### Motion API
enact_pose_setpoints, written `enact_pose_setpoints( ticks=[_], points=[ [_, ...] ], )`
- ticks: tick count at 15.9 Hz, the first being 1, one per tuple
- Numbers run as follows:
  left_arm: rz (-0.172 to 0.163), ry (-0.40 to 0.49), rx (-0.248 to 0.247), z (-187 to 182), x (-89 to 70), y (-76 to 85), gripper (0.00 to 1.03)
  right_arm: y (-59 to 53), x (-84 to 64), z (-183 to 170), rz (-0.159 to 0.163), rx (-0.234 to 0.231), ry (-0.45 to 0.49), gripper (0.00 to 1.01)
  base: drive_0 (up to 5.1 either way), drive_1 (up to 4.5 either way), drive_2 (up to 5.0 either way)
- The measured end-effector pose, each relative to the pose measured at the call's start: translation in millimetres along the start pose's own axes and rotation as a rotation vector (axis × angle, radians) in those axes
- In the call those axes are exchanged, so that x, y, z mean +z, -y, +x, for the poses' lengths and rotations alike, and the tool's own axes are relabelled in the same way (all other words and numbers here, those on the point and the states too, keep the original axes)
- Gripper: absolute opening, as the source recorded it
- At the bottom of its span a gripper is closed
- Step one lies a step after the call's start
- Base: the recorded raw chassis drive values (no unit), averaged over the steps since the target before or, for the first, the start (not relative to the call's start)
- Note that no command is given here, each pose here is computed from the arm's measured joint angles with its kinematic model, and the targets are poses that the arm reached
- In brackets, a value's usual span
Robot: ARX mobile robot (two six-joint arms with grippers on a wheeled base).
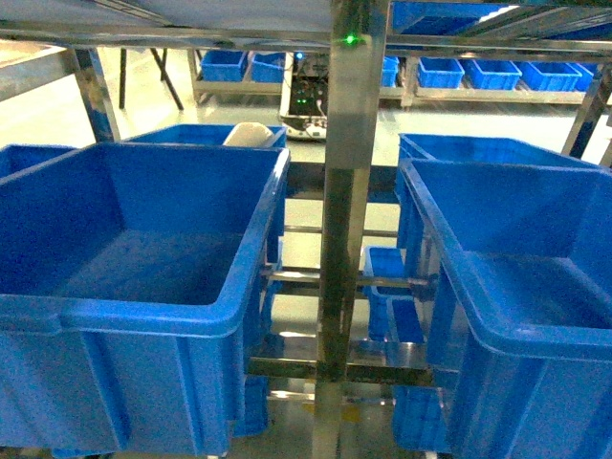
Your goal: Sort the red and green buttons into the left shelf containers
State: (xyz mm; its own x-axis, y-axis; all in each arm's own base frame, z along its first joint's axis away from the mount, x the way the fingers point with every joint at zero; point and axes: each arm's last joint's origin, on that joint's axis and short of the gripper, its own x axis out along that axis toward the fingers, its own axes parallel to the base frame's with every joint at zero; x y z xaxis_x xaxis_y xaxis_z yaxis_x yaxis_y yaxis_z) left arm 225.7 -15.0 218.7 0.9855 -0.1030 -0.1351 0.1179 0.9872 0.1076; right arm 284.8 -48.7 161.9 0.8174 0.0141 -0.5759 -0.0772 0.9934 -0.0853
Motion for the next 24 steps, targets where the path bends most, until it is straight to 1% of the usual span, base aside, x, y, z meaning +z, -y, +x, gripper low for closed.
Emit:
enact_pose_setpoints(
  ticks=[1, 2, 4, 5, 6, 7, 8, 9, 10, 11, 12, 13, 14, 15, 16, 17, 18, 19, 20, 23, 24],
  points=[
    [0.000, 0.000, 0.000, 0.0, 0.0, 0.0, 0.26, 3.1, 3.5, 16.4, 0.002, 0.021, -0.054, 0.27, 0.0, 0.00, 0.0],
    [0.000, 0.000, 0.000, 0.0, 0.0, 0.0, 0.26, 5.7, 7.2, 29.8, 0.001, 0.031, -0.086, 0.27, 0.0, 0.00, 0.0],
    [0.000, 0.000, 0.000, 0.0, 0.0, 0.0, 0.26, 8.8, 22.6, 60.5, 0.008, 0.060, -0.165, 0.27, 0.0, 0.00, 0.0],
    [0.000, 0.000, 0.000, 0.0, 0.0, 0.0, 0.26, 8.2, 29.3, 76.0, 0.007, 0.079, -0.207, 0.27, 0.0, 0.00, 0.0],
    [0.000, 0.001, 0.000, 0.0, 0.1, 0.0, 0.26, 2.6, 32.5, 115.5, 0.013, 0.132, -0.354, 0.27, 0.0, 0.00, 0.0],
    [0.000, 0.000, 0.000, 0.0, 0.0, 0.0, 0.26, -2.2, 22.1, 149.1, 0.018, 0.170, -0.507, 0.27, 0.0, 0.00, 0.0],
    [0.000, -0.001, 0.001, 0.0, 0.0, 0.0, 0.26, 2.1, 26.8, 150.7, 0.018, 0.159, -0.522, 0.27, 0.0, 0.00, 0.0],
    [0.000, 0.000, 0.002, 0.0, 0.0, 0.0, 0.26, 3.5, 30.9, 151.0, 0.015, 0.155, -0.510, 0.32, 0.0, 0.00, 0.0],
    [0.000, 0.002, -0.001, 0.0, 0.2, 0.2, 0.26, 5.4, 34.4, 151.2, 0.015, 0.149, -0.498, 0.42, 0.0, 0.00, 0.0],
    [0.000, 0.000, -0.001, 0.0, 0.0, 0.3, 0.26, 6.4, 34.2, 151.0, 0.019, 0.153, -0.497, 0.51, 0.0, 0.00, 0.0],
    [0.000, 0.000, -0.001, 0.0, 0.0, 0.3, 0.26, 6.0, 29.8, 151.7, 0.022, 0.145, -0.489, 0.64, 0.0, 0.00, 0.0],
    [0.000, 0.001, -0.001, 0.0, 0.1, 0.3, 0.26, 5.2, 26.1, 151.4, 0.026, 0.149, -0.489, 0.71, 0.0, 0.00, 0.0],
    [0.000, 0.001, 0.000, 0.0, 0.1, 0.2, 0.26, 4.0, 21.8, 149.4, 0.021, 0.140, -0.475, 0.80, 0.0, 0.00, 0.0],
    [0.000, 0.000, -0.001, 0.0, 0.0, 0.3, 0.26, 2.9, 18.5, 145.7, 0.018, 0.134, -0.455, 0.89, 0.0, 0.00, 0.0],
    [0.000, 0.000, -0.001, 0.0, 0.1, 0.2, 0.26, 2.0, 17.1, 141.0, 0.008, 0.117, -0.414, 0.98, 0.0, 0.00, 0.0],
    [0.000, 0.000, -0.001, 0.0, 0.1, 0.2, 0.26, 1.3, 18.7, 133.1, 0.000, 0.103, -0.350, 0.99, 0.0, 0.00, 0.0],
    [0.000, 0.000, -0.001, 0.0, 0.0, 0.2, 0.26, 1.4, 22.4, 124.8, -0.013, 0.074, -0.282, 0.97, 0.0, 0.00, 0.0],
    [0.000, 0.001, -0.001, 0.0, 0.1, 0.2, 0.26, 1.2, 26.7, 116.1, -0.023, 0.061, -0.224, 0.98, 0.0, 0.00, 0.0],
    [0.000, 0.000, -0.001, 0.0, 0.0, 0.2, 0.26, 0.5, 28.3, 107.4, -0.029, 0.053, -0.184, 0.98, 0.0, 0.00, 0.0],
    [0.000, 0.000, -0.001, 0.0, 0.1, 0.2, 0.26, -6.2, 21.4, 75.2, -0.024, 0.080, -0.145, 0.98, 0.0, 0.00, 0.0],
    [0.000, 0.001, 0.000, 0.0, 0.1, 0.2, 0.26, -8.9, 21.9, 63.6, -0.025, 0.076, -0.110, 0.98, 0.0, 0.00, 0.0]
  ],
)
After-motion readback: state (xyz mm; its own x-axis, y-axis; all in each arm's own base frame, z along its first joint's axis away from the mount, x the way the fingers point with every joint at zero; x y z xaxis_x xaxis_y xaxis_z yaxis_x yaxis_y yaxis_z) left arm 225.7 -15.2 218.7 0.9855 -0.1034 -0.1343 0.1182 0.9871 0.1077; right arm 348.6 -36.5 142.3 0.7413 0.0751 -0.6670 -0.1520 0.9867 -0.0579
